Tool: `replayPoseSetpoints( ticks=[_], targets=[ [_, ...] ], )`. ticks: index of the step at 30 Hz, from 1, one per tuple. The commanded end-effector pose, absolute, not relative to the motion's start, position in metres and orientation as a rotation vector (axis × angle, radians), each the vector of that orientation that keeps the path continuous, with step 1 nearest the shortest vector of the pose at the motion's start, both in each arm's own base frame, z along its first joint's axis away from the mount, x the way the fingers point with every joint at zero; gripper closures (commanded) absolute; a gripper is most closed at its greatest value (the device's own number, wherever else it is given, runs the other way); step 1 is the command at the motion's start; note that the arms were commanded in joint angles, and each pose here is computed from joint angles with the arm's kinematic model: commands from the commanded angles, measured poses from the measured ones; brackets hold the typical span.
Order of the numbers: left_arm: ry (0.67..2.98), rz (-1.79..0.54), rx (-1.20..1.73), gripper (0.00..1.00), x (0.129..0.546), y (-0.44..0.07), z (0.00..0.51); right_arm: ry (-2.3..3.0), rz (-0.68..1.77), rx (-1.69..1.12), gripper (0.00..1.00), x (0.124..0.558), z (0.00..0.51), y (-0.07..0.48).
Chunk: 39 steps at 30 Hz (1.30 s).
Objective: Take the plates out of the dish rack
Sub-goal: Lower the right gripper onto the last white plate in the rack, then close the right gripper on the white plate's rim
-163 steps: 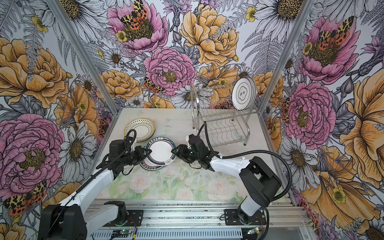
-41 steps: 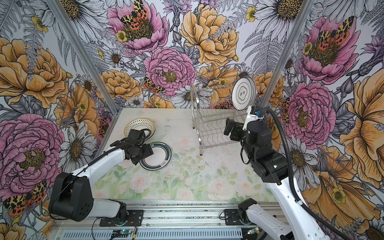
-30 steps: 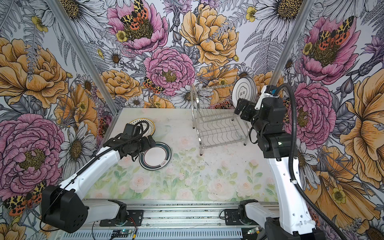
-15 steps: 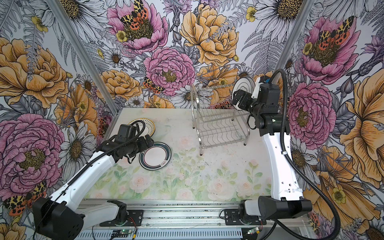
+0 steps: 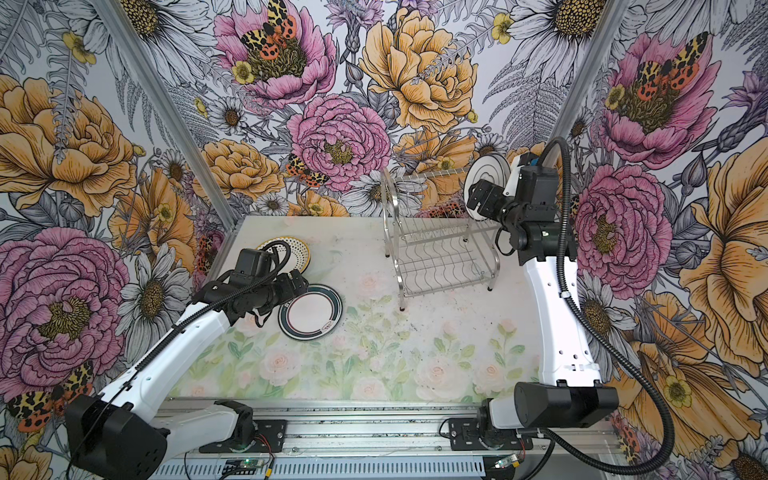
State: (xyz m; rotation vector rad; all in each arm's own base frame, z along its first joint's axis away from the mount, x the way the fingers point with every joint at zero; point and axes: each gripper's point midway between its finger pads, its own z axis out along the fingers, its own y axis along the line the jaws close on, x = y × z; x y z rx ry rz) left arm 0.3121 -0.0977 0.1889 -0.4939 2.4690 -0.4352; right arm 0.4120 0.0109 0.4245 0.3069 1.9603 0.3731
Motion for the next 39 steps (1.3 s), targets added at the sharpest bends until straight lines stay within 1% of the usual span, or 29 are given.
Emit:
replayPoseSetpoints(
  ticks=[1,12,18,28,33,39],
  targets=[
    [2.461,-0.451,-0.491,0.01,0.310,-0.096,0.194,1.933,0.364,0.289,0.06,0.414,0.435,0.008],
    [2.461,-0.448,-0.494,0.01,0.311,-0.096,0.193,1.955,0.342,0.287,0.11,0.421,0.424,0.002],
    [2.469,-0.445,-0.494,0.01,0.311,-0.096,0.190,1.963,0.334,0.284,0.20,0.431,0.418,0.000],
    [2.472,-0.447,-0.494,0.01,0.310,-0.096,0.190,1.971,0.252,0.271,0.35,0.443,0.408,-0.011],
    [2.472,-0.451,-0.495,0.01,0.309,-0.096,0.189,1.970,0.276,0.261,0.35,0.440,0.409,-0.009],
    [2.471,-0.449,-0.496,0.01,0.308,-0.096,0.189,1.929,0.300,0.255,0.33,0.422,0.426,-0.008]
  ],
)
